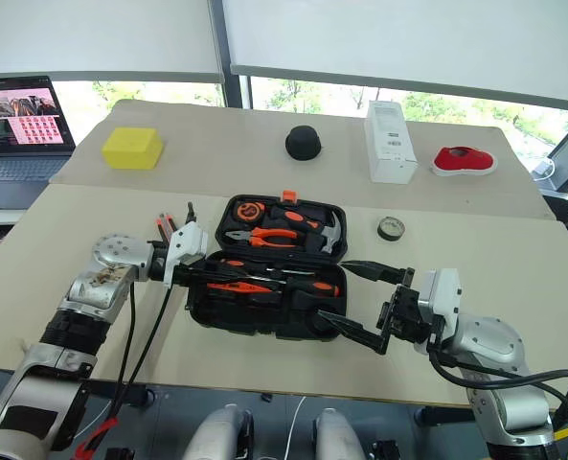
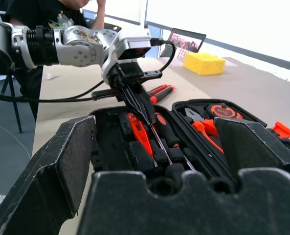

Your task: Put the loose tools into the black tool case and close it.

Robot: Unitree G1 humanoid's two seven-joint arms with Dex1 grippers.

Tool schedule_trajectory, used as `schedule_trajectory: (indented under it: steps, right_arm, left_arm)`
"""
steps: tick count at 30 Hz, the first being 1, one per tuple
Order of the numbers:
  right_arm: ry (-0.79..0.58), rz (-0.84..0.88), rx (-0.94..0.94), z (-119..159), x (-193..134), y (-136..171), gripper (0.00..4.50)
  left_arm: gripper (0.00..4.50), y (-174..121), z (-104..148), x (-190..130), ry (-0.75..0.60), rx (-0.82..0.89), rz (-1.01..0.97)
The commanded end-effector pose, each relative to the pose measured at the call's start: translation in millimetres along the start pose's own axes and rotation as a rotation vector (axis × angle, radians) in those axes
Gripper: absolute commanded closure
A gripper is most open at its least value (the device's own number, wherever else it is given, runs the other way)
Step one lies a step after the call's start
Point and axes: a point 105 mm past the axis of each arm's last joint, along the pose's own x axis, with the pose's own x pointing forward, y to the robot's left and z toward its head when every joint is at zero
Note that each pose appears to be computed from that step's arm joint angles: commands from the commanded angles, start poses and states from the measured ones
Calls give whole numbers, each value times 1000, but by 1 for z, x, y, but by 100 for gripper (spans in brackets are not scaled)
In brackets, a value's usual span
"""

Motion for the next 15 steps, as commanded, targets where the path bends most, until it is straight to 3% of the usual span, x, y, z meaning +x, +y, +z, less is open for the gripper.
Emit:
schedule_trajectory:
  steps: [1, 11, 15]
  right_arm:
    - [-27, -7, -37, 14, -1, -2, 0]
    - [-28, -15, -37, 14, 1, -3, 0]
    - [-33, -17, -37, 14, 2, -4, 0]
  left_arm:
    - [446, -3, -7, 5, 45, 28, -6]
    - [446, -15, -37, 10, 199, 35, -31]
    - [446, -15, -38, 10, 191, 3, 5]
